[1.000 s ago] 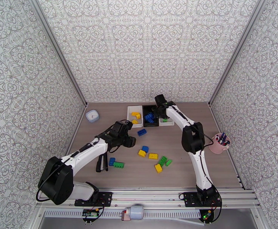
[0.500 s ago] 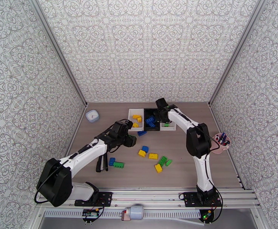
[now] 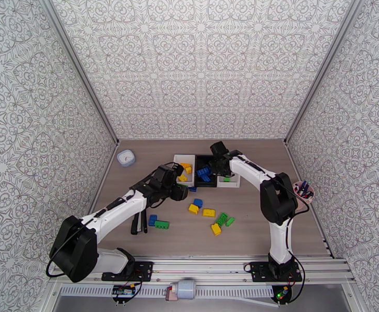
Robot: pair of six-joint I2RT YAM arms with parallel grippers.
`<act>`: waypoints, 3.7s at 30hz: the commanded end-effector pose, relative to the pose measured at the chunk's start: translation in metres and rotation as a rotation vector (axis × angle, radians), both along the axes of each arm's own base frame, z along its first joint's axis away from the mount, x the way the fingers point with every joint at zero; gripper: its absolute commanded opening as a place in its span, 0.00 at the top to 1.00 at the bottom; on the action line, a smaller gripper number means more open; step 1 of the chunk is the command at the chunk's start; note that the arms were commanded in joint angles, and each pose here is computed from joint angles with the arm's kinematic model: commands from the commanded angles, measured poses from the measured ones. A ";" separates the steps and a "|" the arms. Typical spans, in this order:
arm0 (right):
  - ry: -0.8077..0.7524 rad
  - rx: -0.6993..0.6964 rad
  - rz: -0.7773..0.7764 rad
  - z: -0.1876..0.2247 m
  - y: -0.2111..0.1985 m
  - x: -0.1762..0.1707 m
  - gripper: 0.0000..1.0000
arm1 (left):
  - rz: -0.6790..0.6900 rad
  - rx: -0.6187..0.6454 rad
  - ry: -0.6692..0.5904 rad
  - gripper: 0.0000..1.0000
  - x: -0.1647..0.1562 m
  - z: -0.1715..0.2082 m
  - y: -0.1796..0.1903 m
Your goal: Sort the legos into containers by color
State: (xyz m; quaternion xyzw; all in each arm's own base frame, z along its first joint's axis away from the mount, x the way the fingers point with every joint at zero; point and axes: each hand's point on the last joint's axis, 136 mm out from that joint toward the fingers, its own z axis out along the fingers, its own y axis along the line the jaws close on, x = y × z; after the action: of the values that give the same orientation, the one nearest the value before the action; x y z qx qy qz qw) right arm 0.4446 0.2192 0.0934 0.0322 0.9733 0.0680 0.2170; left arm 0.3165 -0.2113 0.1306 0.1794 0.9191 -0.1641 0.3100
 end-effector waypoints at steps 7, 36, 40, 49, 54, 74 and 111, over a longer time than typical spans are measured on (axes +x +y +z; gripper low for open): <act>-0.042 0.011 -0.034 0.001 0.008 0.025 0.78 | -0.067 -0.016 -0.042 0.37 0.003 0.012 -0.019; -0.235 0.010 -0.117 0.063 -0.109 -0.090 0.05 | -0.424 -0.128 -0.291 0.38 0.092 0.031 -0.194; -0.214 0.040 -0.143 0.055 -0.111 -0.103 0.05 | -0.400 -0.122 -0.273 0.39 0.113 0.021 -0.211; -0.199 0.054 -0.181 0.048 -0.125 -0.136 0.08 | -0.397 -0.061 -0.237 0.38 0.152 -0.004 -0.231; -0.189 0.041 -0.169 0.049 -0.130 -0.147 0.08 | -0.372 -0.080 -0.238 0.30 0.161 0.001 -0.227; 0.046 0.130 -0.220 0.005 -0.106 -0.210 0.08 | -0.461 -0.188 -0.352 0.00 0.039 0.075 -0.150; 0.337 0.219 -0.303 -0.068 -0.066 -0.238 0.82 | -0.652 -0.204 -0.464 0.00 -0.053 0.067 -0.094</act>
State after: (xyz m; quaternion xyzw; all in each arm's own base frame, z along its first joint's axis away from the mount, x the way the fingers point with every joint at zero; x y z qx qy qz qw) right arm 0.2098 0.1575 0.0283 0.2172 0.9625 0.1514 0.0582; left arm 0.2598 -0.3031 0.1963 0.4687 0.6995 -0.2890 0.4555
